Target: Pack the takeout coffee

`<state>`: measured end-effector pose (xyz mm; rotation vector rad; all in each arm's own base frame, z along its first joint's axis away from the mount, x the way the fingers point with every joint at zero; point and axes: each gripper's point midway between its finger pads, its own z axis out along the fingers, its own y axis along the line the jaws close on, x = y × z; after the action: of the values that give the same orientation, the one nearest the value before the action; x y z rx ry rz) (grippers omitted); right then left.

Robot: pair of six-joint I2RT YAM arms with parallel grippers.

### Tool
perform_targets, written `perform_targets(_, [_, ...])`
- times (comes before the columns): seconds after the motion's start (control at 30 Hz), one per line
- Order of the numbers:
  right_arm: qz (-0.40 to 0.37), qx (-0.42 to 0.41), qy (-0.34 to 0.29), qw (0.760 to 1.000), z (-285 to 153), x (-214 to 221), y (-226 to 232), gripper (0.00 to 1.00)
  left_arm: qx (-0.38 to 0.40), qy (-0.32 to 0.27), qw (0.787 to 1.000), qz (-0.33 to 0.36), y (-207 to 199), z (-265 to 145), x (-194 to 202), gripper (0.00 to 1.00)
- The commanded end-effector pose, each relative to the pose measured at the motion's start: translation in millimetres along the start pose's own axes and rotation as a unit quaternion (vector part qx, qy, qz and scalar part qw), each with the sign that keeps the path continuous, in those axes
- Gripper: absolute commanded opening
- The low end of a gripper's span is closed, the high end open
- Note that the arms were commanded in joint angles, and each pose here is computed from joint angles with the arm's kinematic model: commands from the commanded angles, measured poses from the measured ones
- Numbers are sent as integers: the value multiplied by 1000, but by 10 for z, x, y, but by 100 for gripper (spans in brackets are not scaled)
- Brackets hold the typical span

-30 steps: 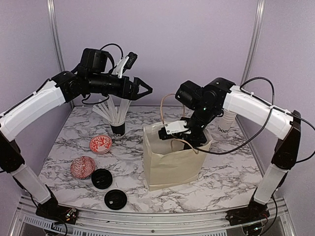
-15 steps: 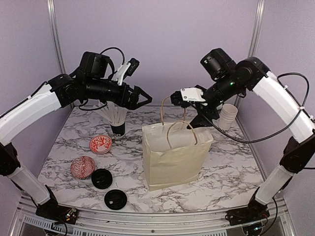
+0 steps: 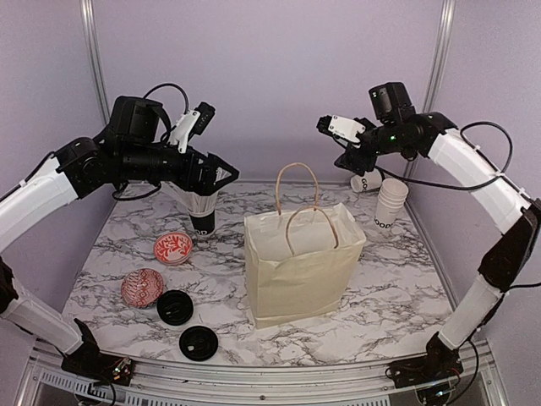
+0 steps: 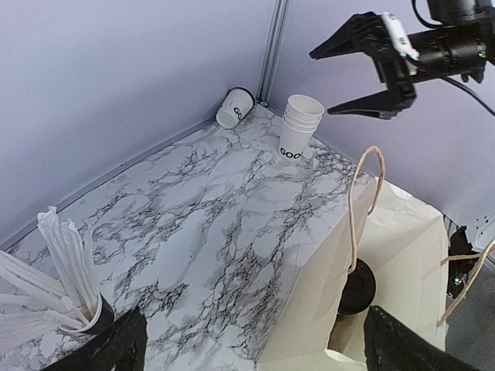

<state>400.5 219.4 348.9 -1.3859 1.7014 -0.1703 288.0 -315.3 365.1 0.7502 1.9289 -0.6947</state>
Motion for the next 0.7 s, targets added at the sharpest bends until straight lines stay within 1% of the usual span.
perform_targets(0.0, [65, 153, 85, 982, 488, 407, -690, 75, -5, 1, 1000, 7, 16, -77, 106, 99])
perform_targets(0.13, [111, 174, 121, 971, 869, 709, -914, 73, -3, 8, 1000, 7, 18, -78, 232, 99])
perform_targets(0.2, [117, 183, 154, 964, 1097, 909, -954, 69, -4, 12, 1000, 7, 33, -69, 285, 99])
perform_targets(0.3, [112, 185, 216, 952, 1538, 1278, -859, 64, 0, 21, 1000, 5, 25, -45, 364, 99])
perform_targets(0.43, [107, 181, 266, 941, 1993, 1613, -705, 57, 5, 30, 1000, -1, 19, -16, 457, 99])
perform_targets(0.53, [99, 193, 291, 932, 2218, 1786, -679, 52, 7, 35, 999, -2, 20, 5, 523, 99])
perform_targets(0.67, [85, 221, 309, 921, 2398, 1939, -689, 49, 12, 42, 999, -6, 12, 22, 596, 99])
